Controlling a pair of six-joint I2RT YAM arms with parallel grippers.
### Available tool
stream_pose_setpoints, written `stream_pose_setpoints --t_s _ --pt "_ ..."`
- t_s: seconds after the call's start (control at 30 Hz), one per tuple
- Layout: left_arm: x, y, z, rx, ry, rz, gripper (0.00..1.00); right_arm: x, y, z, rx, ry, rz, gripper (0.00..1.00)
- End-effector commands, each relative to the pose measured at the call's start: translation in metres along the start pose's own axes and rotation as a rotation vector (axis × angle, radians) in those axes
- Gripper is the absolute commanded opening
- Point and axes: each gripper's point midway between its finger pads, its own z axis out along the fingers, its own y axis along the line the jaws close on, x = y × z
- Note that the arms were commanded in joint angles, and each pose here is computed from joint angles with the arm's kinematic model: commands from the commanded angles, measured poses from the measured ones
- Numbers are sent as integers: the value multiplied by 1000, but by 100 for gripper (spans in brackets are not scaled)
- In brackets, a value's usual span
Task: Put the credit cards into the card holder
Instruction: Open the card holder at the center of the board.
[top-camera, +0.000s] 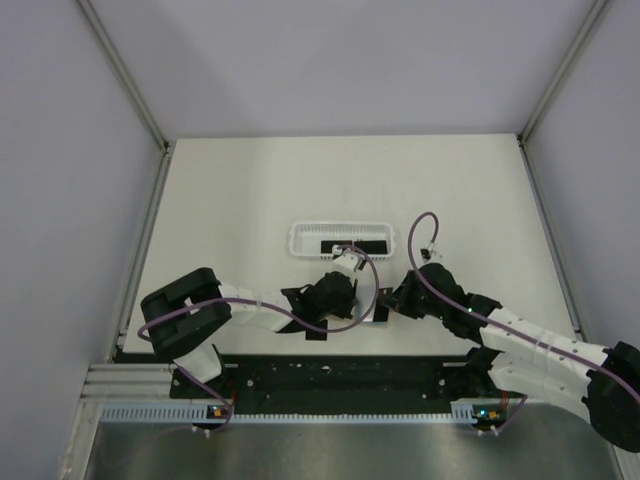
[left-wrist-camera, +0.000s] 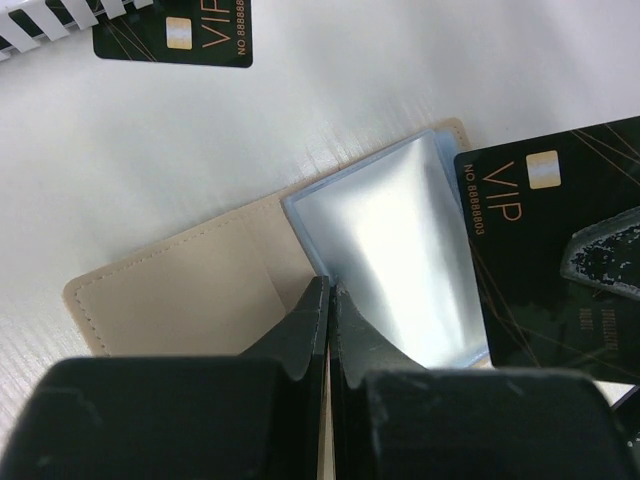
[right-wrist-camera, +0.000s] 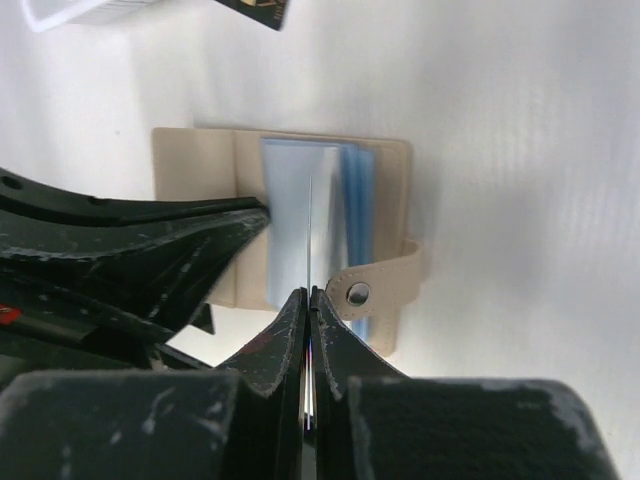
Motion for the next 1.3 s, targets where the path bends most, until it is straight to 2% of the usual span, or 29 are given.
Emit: stream_pose_setpoints --t_s 0.0,0.47,1.0,1.27 --pt "22 5 1 -5 63 7 0 4 -27 -3 78 10 -2 0" --pt "25 7 1 -6 70 4 0 9 -33 1 97 53 1 0" --pt "29 4 3 8 84 5 0 16 -17 20 4 94 0 0" --pt "8 -2 -12 20 38 -15 0 19 -27 23 40 92 3 0"
